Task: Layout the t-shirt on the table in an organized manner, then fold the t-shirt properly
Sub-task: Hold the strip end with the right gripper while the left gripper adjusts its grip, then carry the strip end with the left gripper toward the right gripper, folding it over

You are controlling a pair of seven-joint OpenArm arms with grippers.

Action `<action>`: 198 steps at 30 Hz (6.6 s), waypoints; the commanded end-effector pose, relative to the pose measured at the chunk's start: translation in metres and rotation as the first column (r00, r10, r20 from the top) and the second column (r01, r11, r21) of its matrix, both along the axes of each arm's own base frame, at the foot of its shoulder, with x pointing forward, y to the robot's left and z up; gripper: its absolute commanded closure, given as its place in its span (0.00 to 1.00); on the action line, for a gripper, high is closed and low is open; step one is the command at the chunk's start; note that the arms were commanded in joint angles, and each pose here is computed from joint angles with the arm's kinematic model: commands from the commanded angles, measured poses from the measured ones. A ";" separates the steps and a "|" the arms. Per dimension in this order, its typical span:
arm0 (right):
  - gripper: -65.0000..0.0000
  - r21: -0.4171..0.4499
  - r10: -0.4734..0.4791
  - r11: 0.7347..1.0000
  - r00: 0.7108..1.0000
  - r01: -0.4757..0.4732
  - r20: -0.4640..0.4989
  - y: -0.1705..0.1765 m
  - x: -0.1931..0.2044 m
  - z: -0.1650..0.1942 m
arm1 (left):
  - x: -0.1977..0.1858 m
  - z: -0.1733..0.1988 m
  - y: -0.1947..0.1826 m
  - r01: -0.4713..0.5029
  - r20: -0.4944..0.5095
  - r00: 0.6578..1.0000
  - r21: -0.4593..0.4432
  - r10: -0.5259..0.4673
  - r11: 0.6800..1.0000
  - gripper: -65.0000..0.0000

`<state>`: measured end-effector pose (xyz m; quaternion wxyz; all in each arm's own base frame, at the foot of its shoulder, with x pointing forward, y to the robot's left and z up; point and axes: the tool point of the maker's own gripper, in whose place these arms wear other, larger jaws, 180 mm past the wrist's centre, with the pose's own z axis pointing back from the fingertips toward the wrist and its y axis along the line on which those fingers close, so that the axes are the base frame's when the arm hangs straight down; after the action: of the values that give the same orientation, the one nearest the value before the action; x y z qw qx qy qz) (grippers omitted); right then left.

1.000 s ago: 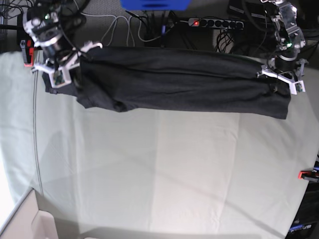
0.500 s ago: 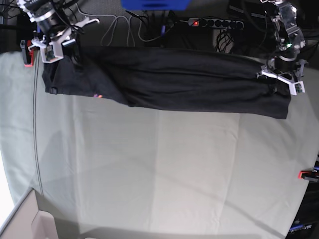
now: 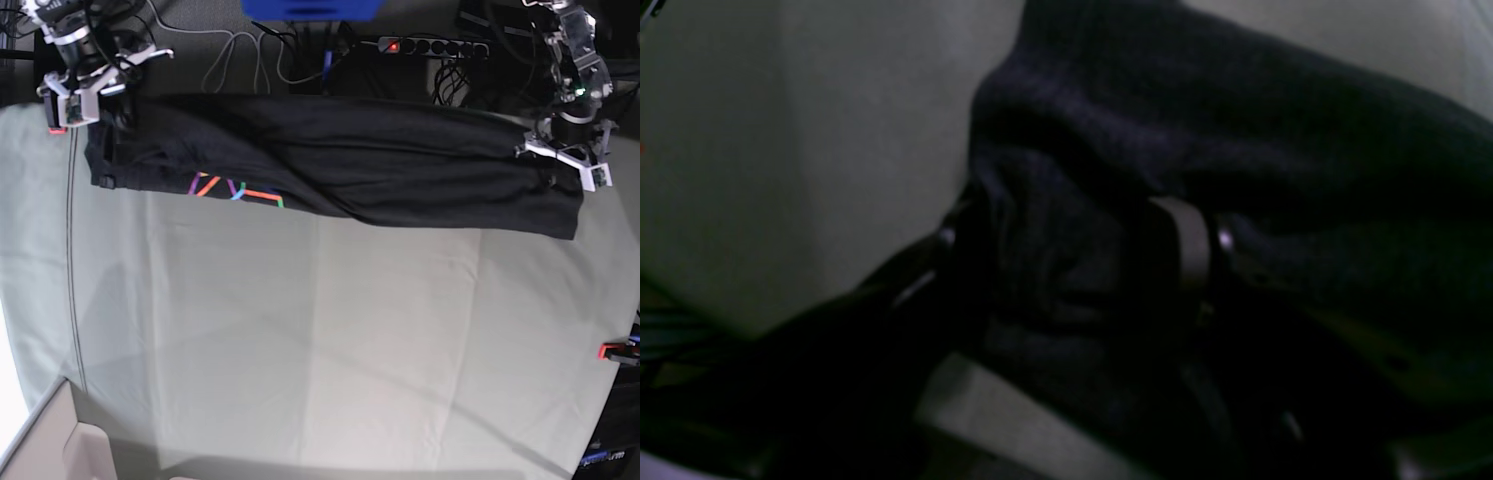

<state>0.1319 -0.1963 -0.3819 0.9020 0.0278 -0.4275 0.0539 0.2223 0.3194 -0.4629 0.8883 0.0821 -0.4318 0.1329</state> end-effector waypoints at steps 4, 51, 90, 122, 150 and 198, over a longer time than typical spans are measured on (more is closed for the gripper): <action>1.00 0.047 -0.031 0.998 0.999 0.029 0.044 -0.002 0.015 -0.006 | 0.007 0.014 0.012 0.008 0.035 0.999 0.037 -0.010 0.999 0.48; 0.96 0.093 -0.196 0.975 0.979 0.200 -0.048 -0.058 0.046 -0.062 | 0.014 0.017 0.015 0.007 0.048 0.999 0.042 -0.009 0.999 0.48; 0.60 0.114 -0.202 0.971 0.975 0.212 -0.091 -0.068 0.050 -0.082 | 0.021 -0.021 -0.002 0.037 -0.006 0.999 -0.089 -0.038 0.995 0.36; 0.60 0.114 -0.199 0.971 0.976 0.208 -0.092 -0.067 0.050 -0.082 | 0.013 0.104 -0.298 0.711 0.248 0.669 0.058 -0.700 0.700 1.00; 0.60 0.112 -0.200 0.971 0.975 0.210 -0.097 -0.067 0.048 -0.083 | -0.012 0.065 -0.412 0.895 0.201 0.439 -0.011 -0.876 0.446 0.76; 0.59 0.087 -0.264 0.959 0.962 0.269 -0.069 -0.093 0.046 -0.073 | -0.051 0.075 -0.449 0.976 0.247 0.212 -0.004 -0.946 0.218 0.31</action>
<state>0.1740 -0.2770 -0.4648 0.9168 0.0295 -0.3885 -0.0874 0.1703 -0.1231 -0.4011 0.7466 -0.2733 -0.4424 -0.4149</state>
